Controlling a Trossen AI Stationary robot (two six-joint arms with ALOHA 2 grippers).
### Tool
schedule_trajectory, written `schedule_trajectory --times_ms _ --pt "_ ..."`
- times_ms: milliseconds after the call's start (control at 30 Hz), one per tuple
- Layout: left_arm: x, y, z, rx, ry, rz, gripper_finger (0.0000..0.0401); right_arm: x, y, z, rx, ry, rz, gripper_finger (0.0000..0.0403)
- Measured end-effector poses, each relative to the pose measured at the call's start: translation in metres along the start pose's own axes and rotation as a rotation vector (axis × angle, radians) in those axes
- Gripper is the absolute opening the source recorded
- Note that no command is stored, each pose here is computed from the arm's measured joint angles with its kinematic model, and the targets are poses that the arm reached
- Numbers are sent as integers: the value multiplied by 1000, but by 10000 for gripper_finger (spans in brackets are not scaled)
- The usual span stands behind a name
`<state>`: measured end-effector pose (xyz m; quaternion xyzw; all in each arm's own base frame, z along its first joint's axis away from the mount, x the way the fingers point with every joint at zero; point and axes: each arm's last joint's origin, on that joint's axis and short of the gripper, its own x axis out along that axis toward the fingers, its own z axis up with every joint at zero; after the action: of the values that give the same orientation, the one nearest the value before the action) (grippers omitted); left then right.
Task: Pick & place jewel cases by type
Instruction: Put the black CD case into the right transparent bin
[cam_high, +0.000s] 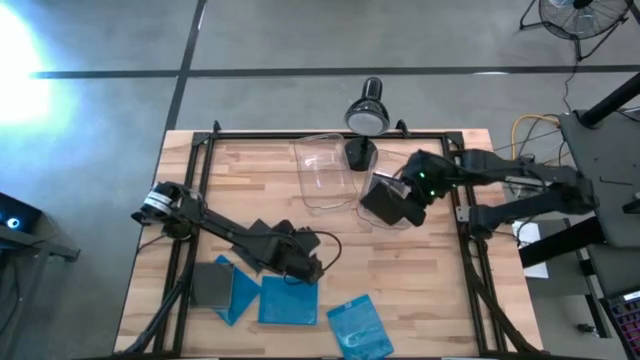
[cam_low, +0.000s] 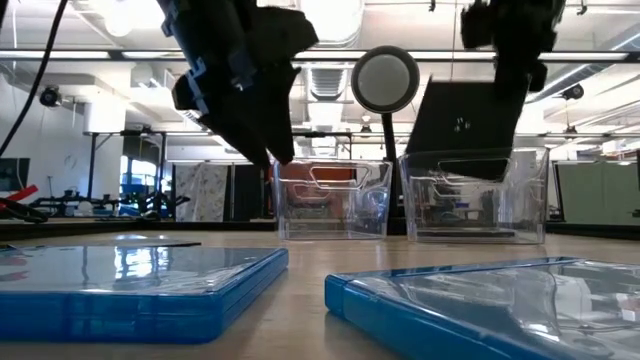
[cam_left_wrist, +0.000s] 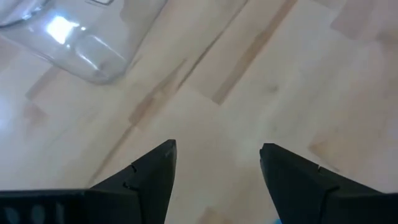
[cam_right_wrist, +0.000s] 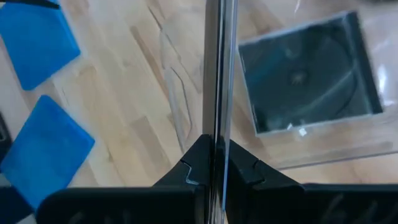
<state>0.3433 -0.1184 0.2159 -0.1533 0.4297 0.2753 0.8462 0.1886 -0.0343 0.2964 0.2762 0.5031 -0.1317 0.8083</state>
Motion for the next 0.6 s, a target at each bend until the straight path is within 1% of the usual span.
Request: schedule_trajectory --times_ms 133,267,333,400,500,600 --pt "-8 0 2 -11 -1 -34 213 15 -12 9 16 81 41 13" --pt "-16 5 4 -24 -11 -44 213 32 -18 16 0 165 46 13" --pt "-18 7 4 -27 -21 -43 213 41 -20 19 -4 193 3 13" --pt "-21 10 4 -27 -24 -34 213 49 -23 21 -7 203 -73 20" --pt "-21 12 3 -27 -23 -24 213 60 -27 25 -7 223 -163 52" --pt "-21 13 2 -22 -20 -16 213 70 -30 27 -13 247 -225 104"
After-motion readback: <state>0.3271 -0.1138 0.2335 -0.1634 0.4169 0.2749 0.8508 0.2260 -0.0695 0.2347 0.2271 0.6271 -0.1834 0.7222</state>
